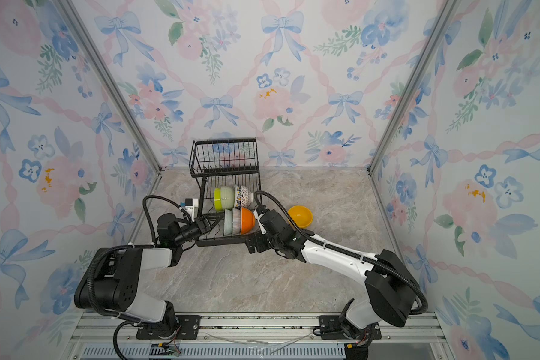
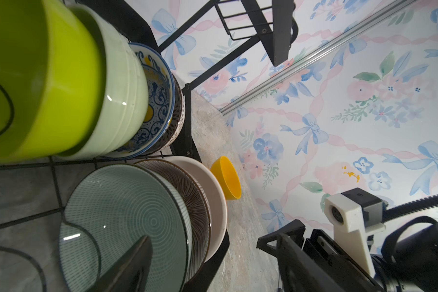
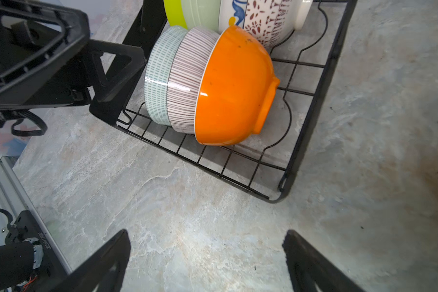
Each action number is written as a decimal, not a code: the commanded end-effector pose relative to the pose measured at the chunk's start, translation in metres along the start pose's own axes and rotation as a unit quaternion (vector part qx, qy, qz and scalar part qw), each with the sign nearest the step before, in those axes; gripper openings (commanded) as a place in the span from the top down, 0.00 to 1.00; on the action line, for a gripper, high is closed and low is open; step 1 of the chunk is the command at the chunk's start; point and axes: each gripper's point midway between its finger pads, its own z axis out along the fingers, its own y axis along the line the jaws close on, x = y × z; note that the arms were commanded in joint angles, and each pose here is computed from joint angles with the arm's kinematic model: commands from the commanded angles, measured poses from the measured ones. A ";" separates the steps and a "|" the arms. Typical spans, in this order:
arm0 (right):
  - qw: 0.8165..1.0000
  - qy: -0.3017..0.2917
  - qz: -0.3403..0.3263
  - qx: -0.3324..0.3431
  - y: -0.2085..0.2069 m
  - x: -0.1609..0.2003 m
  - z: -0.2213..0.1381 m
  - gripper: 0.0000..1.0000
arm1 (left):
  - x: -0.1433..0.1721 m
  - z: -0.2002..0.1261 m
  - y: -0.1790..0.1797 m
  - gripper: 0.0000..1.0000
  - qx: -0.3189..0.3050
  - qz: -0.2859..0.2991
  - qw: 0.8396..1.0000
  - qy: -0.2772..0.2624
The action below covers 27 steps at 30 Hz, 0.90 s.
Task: Load bowls into a dish rack
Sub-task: Place the bowl in the dish rack, then pick up the bowl from the top-right of the table.
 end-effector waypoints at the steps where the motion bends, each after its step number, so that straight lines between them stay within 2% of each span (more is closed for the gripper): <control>1: 0.999 -0.019 -0.010 0.027 -0.009 -0.012 -0.013 0.04 | 0.001 -0.004 0.006 0.17 -0.044 0.029 0.999 0.001; 2: 0.999 -0.020 -0.012 0.032 -0.012 -0.013 -0.015 0.04 | 0.000 -0.004 0.005 0.16 -0.051 0.037 0.998 0.001; 4: 0.999 -0.026 -0.015 0.044 -0.016 -0.016 -0.019 0.04 | 0.002 -0.005 0.002 0.04 -0.067 0.049 0.997 0.002; 5: 0.998 -0.029 -0.016 0.051 -0.019 -0.017 -0.021 0.04 | 0.003 -0.005 -0.001 0.02 -0.072 0.058 0.996 0.005; 14: 0.994 -0.047 -0.019 0.096 -0.040 -0.025 -0.039 0.04 | 0.013 -0.005 -0.022 0.02 -0.122 0.124 0.985 0.014; 19: 0.987 -0.065 -0.019 0.145 -0.061 -0.029 -0.051 0.04 | 0.021 -0.007 -0.028 0.02 -0.155 0.153 0.976 0.018; 27: 0.981 -0.057 0.002 0.183 -0.097 -0.031 -0.060 0.04 | 0.040 -0.006 -0.046 0.02 -0.191 0.208 0.959 0.035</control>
